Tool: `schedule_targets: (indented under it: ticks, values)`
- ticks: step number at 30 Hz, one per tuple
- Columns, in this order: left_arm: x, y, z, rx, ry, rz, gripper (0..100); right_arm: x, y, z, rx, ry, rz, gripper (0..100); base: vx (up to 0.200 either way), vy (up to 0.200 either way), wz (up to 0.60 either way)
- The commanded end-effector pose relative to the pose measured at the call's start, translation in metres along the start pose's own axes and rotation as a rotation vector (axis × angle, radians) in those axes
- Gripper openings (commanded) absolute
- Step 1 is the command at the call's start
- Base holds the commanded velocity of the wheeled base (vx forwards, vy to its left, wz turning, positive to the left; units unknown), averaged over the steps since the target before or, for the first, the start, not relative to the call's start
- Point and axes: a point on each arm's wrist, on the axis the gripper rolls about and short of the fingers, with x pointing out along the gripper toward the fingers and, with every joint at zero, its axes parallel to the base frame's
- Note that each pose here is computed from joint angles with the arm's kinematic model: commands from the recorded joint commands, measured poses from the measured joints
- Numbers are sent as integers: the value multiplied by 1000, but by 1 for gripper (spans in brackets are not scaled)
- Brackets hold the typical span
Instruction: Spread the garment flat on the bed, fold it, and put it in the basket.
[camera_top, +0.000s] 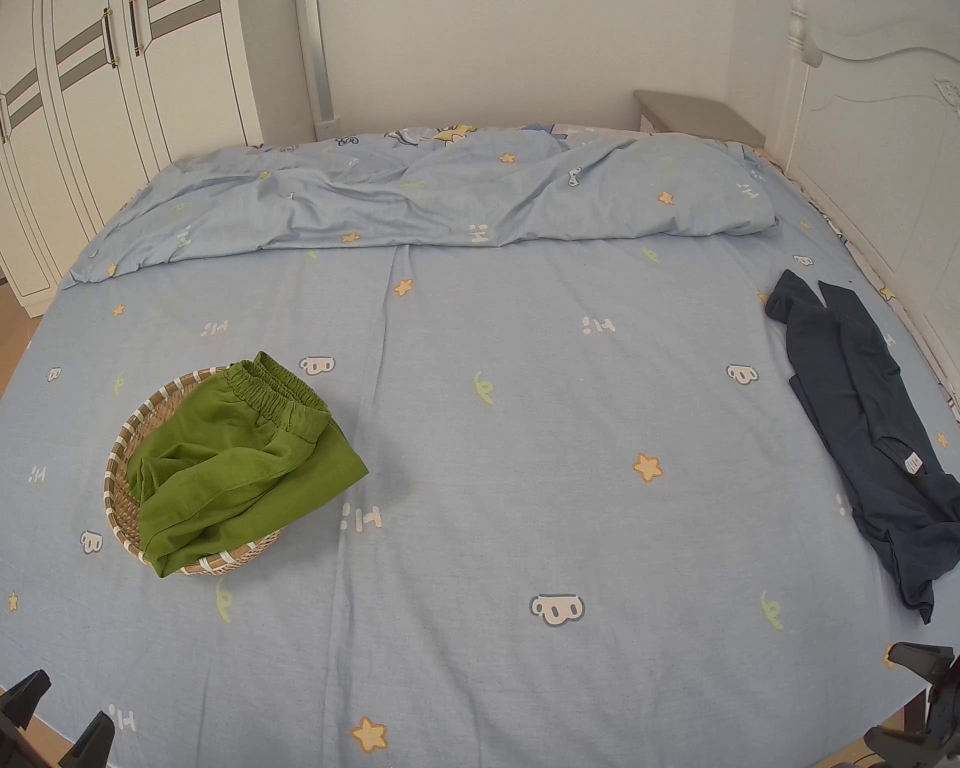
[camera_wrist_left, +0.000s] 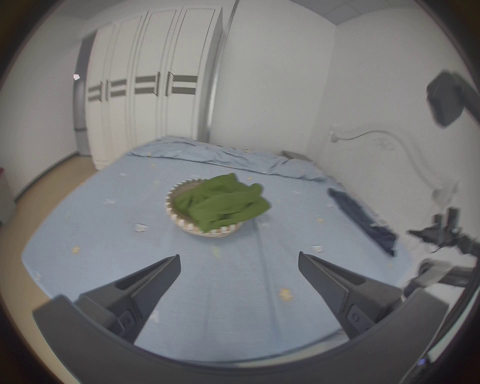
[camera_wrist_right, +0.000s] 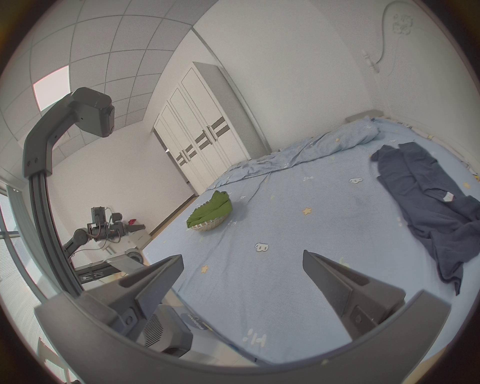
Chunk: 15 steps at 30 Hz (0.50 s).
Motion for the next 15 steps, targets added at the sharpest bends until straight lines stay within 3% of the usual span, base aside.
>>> schedule_targets:
  ticks: [1, 3, 5, 8, 11, 12, 15]
  values:
    - [32, 19, -46, 152, -197, 253, 100, -9, 2, -41, -46, -156, -182, 100, 0, 0, 0]
    - [37, 20, -49, 161, -240, 247, 100, -9, 1, -41, -49, -169, -217, 100, 0, 0, 0]
    - [38, 20, -49, 198, -261, 238, 100, -11, -3, -40, -41, -212, -423, 100, 0, 0, 0]
    - [37, 19, -49, 199, -247, 231, 100, -13, -7, -40, -67, -234, -585, 100, 0, 0, 0]
    - [37, 19, -50, 198, -239, 228, 100, -13, -10, -42, -99, -250, -691, 100, 0, 0, 0]
    - [37, 20, -50, 184, -237, 236, 100, -11, -14, -43, -117, -298, -787, 100, 0, 0, 0]
    - [38, 20, -50, 125, -249, 225, 100, -11, -16, -41, -132, -353, -807, 100, 0, 0, 0]
